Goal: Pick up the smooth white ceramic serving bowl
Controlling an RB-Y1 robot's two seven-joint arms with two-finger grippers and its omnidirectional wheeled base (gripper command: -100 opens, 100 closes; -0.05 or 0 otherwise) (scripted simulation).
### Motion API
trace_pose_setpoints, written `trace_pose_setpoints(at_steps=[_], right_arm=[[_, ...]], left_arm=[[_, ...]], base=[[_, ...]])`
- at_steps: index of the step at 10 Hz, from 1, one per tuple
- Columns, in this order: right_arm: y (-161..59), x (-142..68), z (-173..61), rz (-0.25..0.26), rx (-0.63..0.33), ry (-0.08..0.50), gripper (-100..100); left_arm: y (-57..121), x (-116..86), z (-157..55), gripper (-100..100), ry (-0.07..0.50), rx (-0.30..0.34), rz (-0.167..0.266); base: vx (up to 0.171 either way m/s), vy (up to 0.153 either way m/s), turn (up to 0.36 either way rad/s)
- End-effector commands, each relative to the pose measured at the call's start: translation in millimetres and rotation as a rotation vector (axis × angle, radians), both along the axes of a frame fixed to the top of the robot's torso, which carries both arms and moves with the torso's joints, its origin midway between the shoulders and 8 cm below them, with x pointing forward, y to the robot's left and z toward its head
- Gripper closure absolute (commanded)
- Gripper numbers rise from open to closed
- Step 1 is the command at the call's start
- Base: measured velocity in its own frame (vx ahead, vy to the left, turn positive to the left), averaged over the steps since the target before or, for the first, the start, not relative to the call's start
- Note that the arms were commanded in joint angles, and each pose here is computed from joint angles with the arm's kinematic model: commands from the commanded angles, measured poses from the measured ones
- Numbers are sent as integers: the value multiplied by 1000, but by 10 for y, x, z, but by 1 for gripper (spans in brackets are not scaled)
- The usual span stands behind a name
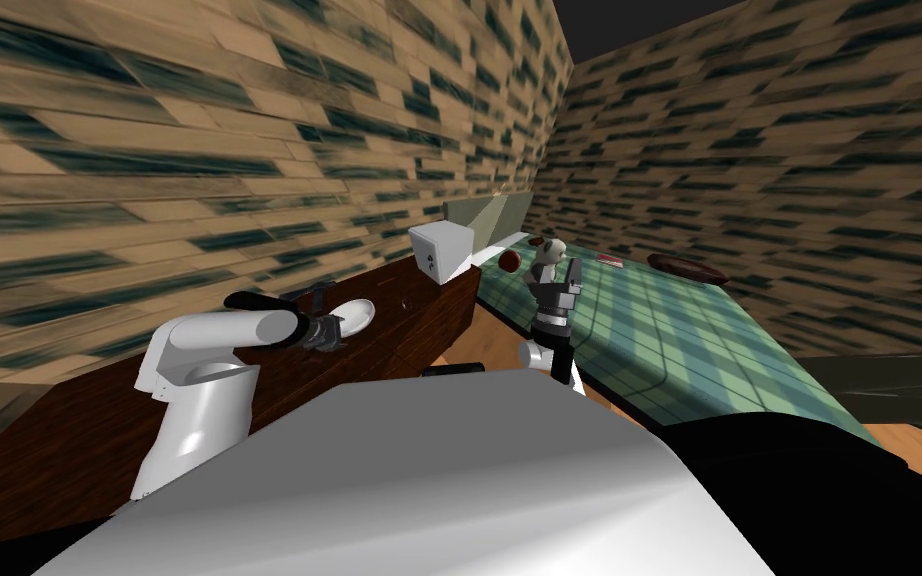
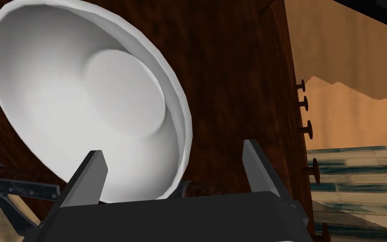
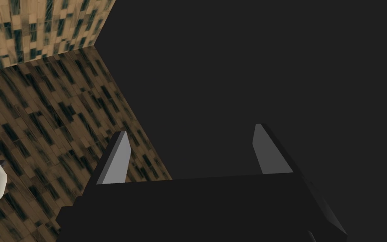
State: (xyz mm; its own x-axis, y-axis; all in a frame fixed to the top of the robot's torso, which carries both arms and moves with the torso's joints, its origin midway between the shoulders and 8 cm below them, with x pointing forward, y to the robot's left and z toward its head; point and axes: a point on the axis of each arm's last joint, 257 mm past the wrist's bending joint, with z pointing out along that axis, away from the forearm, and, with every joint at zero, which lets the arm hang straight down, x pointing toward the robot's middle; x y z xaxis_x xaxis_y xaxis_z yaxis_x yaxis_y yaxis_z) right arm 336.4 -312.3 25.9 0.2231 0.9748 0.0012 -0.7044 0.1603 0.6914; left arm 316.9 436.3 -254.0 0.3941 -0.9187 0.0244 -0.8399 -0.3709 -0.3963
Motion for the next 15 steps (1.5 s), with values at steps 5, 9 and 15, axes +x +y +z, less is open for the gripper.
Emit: trace_pose_setpoints(at_steps=[5, 9, 15], right_arm=[[0, 0, 0, 0, 0, 0, 0], [0, 0, 0, 0, 0, 0, 0], [0, 0, 0, 0, 0, 0, 0]], left_arm=[[78, 90, -197, -100, -1, 1, 7], [75, 77, -185, 100, 1, 0, 7], [9, 12, -21, 100, -1, 0, 1]], base=[[-3, -4, -14], [0, 0, 0], [2, 3, 11]])
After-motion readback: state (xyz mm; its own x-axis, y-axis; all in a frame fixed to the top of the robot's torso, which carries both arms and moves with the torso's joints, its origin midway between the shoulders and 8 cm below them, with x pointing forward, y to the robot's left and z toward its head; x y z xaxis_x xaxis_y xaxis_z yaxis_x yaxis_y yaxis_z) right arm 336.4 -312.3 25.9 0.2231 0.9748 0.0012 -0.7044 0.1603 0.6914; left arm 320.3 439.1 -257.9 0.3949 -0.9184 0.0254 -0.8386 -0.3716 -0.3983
